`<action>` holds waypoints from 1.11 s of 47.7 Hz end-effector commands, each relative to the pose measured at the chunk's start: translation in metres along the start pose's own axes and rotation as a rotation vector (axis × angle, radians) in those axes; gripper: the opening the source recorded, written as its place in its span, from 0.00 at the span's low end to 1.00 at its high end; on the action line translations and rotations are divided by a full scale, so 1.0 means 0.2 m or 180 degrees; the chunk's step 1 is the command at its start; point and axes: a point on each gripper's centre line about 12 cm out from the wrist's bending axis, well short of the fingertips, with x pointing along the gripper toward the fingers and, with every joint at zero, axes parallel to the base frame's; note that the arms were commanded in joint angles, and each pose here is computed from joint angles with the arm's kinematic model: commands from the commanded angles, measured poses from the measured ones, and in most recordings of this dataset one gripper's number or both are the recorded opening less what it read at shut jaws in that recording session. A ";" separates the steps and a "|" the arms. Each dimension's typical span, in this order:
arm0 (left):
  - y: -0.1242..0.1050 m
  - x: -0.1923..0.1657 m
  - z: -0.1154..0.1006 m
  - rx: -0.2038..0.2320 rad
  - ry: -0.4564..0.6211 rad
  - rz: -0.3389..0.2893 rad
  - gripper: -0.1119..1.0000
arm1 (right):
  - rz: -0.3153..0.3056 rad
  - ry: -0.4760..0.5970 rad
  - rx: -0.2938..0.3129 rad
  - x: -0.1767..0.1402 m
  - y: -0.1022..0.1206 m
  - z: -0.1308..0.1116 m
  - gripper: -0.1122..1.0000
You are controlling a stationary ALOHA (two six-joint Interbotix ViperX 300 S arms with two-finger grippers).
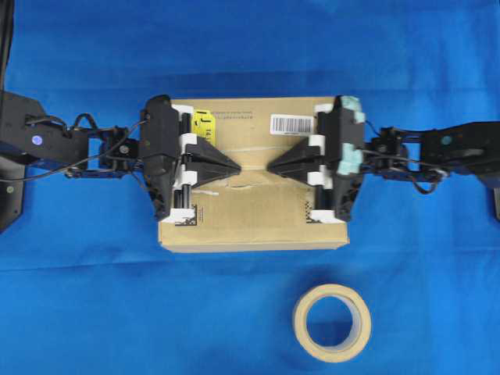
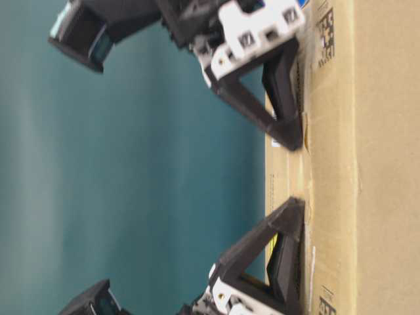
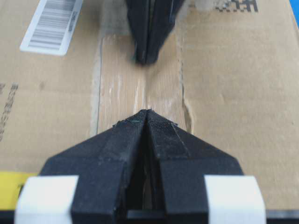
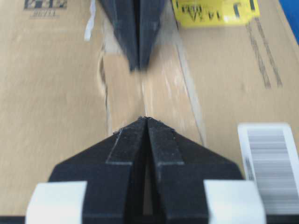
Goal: Apply tape along the seams of the closed cardboard box to seal it securely.
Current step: 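Press the tape flat along the seam with both gripper tips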
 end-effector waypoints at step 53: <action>-0.10 0.04 0.08 0.0243 -0.0196 -0.0140 0.10 | 0.0135 -0.0264 0.0040 0.08 0.11 0.13 0.10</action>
